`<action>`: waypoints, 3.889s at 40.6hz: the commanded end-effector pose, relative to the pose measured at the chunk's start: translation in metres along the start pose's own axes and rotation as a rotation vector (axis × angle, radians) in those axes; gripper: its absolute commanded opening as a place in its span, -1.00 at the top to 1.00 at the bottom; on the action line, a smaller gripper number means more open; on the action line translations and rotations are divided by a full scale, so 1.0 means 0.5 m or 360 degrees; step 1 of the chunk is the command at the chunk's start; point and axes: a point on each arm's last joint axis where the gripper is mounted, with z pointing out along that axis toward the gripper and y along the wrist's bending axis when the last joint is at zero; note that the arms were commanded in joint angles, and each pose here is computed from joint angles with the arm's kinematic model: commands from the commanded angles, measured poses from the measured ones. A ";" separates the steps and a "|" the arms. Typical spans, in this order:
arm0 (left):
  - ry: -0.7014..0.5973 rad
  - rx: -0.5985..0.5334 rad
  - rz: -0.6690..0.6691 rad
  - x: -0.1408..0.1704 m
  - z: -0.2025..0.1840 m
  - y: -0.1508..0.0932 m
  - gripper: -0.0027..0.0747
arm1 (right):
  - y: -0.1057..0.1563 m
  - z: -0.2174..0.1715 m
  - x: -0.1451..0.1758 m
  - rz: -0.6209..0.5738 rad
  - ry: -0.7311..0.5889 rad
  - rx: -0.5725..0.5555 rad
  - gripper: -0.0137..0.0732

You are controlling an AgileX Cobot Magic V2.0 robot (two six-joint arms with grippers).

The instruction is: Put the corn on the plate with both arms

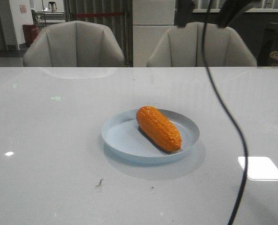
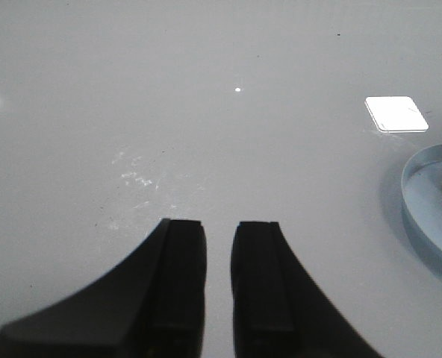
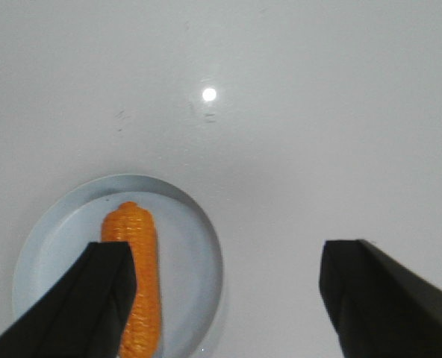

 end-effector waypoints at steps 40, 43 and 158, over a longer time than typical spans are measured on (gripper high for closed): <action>-0.0169 -0.0017 -0.0024 -0.033 -0.008 0.002 0.42 | -0.144 -0.296 0.397 0.0243 -0.0275 0.0351 -0.73; -0.0166 -0.0017 -0.0024 -0.032 -0.008 0.002 0.42 | -0.143 -0.290 0.415 0.0243 -0.0259 0.0351 -0.73; -0.0382 -0.0067 0.0133 0.275 -0.072 -0.002 0.69 | -0.142 -0.284 0.420 0.0237 -0.0340 0.0332 0.55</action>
